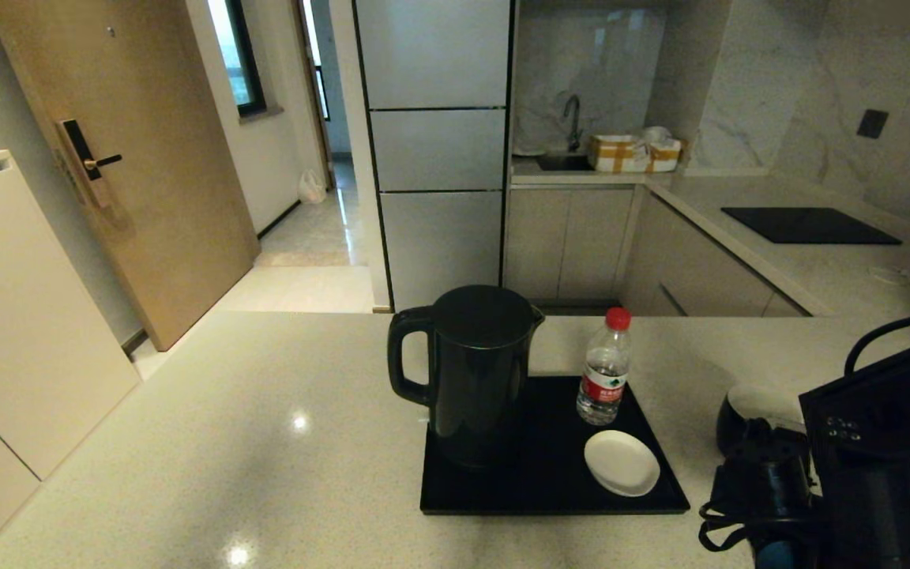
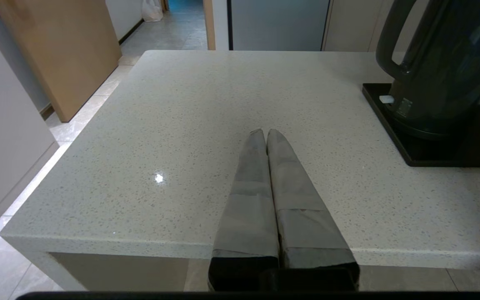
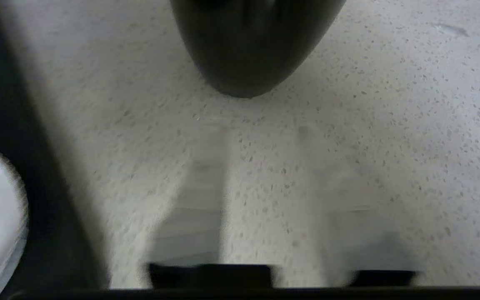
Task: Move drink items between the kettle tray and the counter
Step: Return the tea cup to its original position
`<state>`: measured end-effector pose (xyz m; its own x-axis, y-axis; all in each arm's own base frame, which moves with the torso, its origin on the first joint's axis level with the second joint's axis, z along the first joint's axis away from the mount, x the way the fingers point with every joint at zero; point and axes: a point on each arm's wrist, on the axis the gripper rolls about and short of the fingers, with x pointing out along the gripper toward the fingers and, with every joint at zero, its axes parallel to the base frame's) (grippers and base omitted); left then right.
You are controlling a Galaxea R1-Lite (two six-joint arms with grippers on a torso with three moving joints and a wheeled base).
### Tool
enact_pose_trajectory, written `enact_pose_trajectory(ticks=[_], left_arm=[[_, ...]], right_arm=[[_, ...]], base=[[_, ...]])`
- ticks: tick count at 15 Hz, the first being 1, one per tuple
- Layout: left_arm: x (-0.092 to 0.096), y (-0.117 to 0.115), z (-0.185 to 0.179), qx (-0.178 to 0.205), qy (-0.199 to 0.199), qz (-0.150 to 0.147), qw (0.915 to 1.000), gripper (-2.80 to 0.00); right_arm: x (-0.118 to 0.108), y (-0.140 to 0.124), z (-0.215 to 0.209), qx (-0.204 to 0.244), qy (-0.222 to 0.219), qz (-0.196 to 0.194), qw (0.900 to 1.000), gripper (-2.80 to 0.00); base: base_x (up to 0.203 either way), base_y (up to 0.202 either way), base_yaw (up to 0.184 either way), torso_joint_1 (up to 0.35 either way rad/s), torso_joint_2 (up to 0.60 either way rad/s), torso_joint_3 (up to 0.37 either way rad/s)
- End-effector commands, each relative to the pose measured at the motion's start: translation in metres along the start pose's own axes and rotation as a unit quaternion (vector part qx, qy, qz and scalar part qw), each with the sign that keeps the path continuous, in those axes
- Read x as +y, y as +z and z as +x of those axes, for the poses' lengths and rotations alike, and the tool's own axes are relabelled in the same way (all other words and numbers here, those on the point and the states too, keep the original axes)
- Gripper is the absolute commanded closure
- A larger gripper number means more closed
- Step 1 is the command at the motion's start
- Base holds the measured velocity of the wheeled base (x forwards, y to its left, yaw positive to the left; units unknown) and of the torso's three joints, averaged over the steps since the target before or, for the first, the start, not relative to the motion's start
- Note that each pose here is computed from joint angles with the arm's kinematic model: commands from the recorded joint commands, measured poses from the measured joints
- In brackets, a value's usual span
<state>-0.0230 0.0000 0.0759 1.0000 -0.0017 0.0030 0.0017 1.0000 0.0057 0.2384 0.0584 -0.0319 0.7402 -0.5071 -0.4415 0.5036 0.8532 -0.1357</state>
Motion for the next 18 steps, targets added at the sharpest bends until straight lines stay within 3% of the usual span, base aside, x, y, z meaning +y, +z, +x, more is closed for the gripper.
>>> enact_pose_trajectory(ticks=[1, 12, 14, 18], left_arm=[[0.000, 0.000, 0.000, 0.000, 0.000, 0.000, 1.0000, 0.00], [0.000, 0.000, 0.000, 0.000, 0.000, 0.000, 1.0000, 0.00], [0.000, 0.000, 0.000, 0.000, 0.000, 0.000, 1.0000, 0.00], [0.000, 0.000, 0.000, 0.000, 0.000, 0.000, 1.0000, 0.00]], right_arm=[[0.001, -0.003, 0.006, -0.004, -0.019, 0.010, 1.000, -2.80], [0.006, 0.000, 0.020, -0.001, 0.000, 0.024, 1.000, -2.80], [0.003, 0.004, 0.027, 0.005, 0.017, 0.031, 0.999, -2.80], [-0.010, 0.015, 0.042, 0.002, 0.009, 0.026, 1.000, -2.80]], base=[[0.000, 0.000, 0.000, 0.000, 0.00, 0.000], [0.000, 0.000, 0.000, 0.000, 0.00, 0.000], [0.000, 0.000, 0.000, 0.000, 0.00, 0.000], [0.000, 0.000, 0.000, 0.000, 0.00, 0.000]])
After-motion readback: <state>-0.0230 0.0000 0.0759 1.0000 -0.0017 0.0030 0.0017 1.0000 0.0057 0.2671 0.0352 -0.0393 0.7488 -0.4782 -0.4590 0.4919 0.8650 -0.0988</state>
